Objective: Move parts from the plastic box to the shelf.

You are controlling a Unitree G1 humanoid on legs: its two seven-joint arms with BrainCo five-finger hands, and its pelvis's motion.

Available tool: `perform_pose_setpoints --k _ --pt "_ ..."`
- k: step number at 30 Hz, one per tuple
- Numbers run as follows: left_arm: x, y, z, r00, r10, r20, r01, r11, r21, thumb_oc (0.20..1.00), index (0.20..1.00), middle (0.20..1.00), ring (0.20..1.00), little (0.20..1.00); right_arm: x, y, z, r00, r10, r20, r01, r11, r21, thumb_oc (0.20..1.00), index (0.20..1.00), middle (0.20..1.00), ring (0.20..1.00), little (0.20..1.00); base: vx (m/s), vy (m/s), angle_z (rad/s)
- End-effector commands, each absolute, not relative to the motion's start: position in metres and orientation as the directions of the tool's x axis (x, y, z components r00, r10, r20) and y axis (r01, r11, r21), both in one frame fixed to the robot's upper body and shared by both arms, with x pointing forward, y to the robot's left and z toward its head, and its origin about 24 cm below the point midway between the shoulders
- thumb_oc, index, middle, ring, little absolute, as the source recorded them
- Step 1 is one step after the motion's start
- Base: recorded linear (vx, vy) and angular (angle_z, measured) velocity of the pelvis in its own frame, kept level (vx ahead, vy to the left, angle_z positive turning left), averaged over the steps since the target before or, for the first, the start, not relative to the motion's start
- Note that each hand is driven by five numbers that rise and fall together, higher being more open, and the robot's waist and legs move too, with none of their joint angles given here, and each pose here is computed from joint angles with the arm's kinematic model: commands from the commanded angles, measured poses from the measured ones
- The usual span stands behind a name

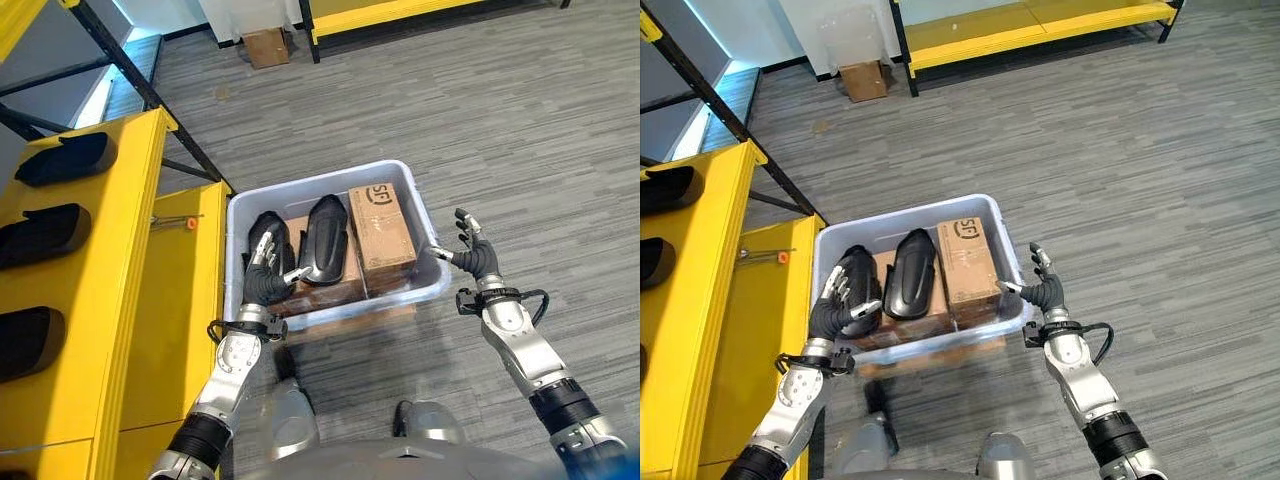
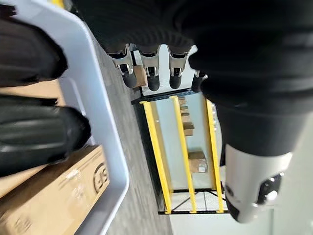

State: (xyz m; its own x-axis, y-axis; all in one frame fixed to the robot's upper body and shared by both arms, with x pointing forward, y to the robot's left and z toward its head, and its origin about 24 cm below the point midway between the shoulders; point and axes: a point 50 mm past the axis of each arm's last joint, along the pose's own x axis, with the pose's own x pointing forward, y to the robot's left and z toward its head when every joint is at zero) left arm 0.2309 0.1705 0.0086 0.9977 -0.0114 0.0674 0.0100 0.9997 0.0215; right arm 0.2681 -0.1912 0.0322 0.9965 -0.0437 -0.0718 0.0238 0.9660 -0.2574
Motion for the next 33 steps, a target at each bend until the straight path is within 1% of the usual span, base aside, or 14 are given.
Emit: perform_pose_setpoints --k 1,10,15,17,20,25,26,30,33 --pt "0.236 0.179 0.034 0.982 -0.012 0.188 0.01 1.0 0.012 1.0 1.0 1.0 1.0 1.0 0.276 -0.184 0.06 0.999 -0.004 0.043 0.012 0.984 -0.179 1.0 1.0 1.0 1.0 1.0 0.09 0.193 0.4" --pt "0.233 0.176 0.033 0.985 -0.026 0.169 0.018 0.999 0.049 1.0 1.0 1.0 1.0 1.0 0.276 -0.171 0.063 1.0 0.008 0.007 -0.008 0.997 -0.078 1.0 1.0 1.0 1.0 1.0 0.07 0.115 0.18" --pt "0.239 0.174 0.045 0.974 -0.026 0.224 0.021 0.999 0.028 1.0 1.0 1.0 1.0 1.0 0.284 -0.158 0.07 1.0 -0.014 0.006 0.014 1.0 0.015 1.0 1.0 1.0 1.0 1.0 -0.08 0.068 0.05" --pt "0.243 0.17 0.054 0.963 -0.044 0.264 0.042 0.999 0.014 1.0 1.0 1.0 1.0 1.0 0.29 -0.154 0.073 0.997 -0.068 0.02 0.067 0.997 0.044 1.0 1.0 1.0 1.0 1.0 -0.13 0.071 0.11" --pt "0.248 0.165 0.064 0.952 -0.064 0.3 0.067 0.998 0.0 1.0 1.0 1.0 1.0 1.0 0.297 -0.155 0.081 0.992 -0.11 0.062 0.108 0.994 0.033 1.0 1.0 1.0 1.0 1.0 -0.1 0.078 0.11" --pt "0.252 0.16 0.072 0.944 -0.055 0.324 0.065 0.998 -0.02 1.0 1.0 1.0 1.0 1.0 0.302 -0.146 0.085 0.994 -0.08 0.079 0.08 0.997 0.006 1.0 1.0 1.0 1.0 1.0 -0.04 0.08 0.06" --pt "0.254 0.158 0.076 0.939 -0.057 0.338 0.07 0.997 -0.026 1.0 1.0 1.0 1.0 1.0 0.303 -0.142 0.088 0.992 -0.085 0.092 0.084 0.996 0.016 1.0 1.0 1.0 1.0 1.0 -0.05 0.09 0.01" --pt "0.257 0.156 0.083 0.935 -0.064 0.348 0.082 0.996 -0.037 1.0 1.0 1.0 1.0 1.0 0.31 -0.138 0.102 0.981 -0.1 0.166 0.108 0.993 -0.041 1.0 1.0 1.0 1.0 1.0 -0.04 0.072 0.14" --pt "0.26 0.151 0.083 0.937 -0.067 0.344 0.081 0.996 -0.026 1.0 1.0 1.0 1.0 1.0 0.318 -0.133 0.107 0.972 -0.164 0.167 0.169 0.985 -0.016 1.0 1.0 1.0 1.0 1.0 -0.01 0.097 0.05"
